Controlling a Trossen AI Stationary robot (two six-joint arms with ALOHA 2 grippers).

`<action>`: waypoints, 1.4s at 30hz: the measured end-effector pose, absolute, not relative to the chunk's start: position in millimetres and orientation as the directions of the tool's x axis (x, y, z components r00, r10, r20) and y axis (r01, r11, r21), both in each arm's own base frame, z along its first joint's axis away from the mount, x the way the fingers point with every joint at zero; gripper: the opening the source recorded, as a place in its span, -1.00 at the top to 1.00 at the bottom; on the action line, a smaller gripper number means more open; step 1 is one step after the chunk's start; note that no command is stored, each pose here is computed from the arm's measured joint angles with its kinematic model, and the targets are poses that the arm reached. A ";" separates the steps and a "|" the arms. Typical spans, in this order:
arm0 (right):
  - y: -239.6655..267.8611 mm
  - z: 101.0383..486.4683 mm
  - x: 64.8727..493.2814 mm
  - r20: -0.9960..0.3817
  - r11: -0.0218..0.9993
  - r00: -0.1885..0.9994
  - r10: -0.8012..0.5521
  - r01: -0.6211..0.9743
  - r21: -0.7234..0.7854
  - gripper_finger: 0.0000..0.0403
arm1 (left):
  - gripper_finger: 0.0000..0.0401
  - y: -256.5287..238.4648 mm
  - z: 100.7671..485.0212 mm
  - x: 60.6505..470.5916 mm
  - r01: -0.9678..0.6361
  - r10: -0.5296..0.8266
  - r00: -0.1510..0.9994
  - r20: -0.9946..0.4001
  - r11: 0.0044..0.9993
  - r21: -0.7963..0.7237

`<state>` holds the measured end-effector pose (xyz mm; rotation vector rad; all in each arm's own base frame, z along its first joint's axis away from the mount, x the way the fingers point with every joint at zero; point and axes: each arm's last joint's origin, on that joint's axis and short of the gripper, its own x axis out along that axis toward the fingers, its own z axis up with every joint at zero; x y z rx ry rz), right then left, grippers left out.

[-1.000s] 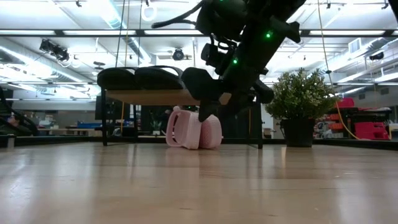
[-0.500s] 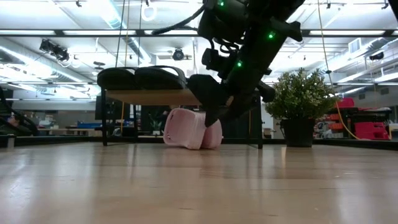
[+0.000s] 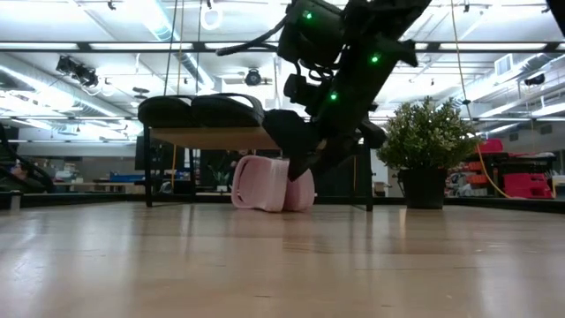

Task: Pick and place slides into the shelf
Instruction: Put the right white slide on the shelf

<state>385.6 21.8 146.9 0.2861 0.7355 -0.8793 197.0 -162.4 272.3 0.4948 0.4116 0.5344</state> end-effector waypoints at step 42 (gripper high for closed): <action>104.8 156.7 358.5 -0.747 0.616 0.476 -0.464 0.779 0.113 0.69 | 0.88 -162.2 272.3 197.2 -0.377 0.571 0.785 -0.241 0.748 0.546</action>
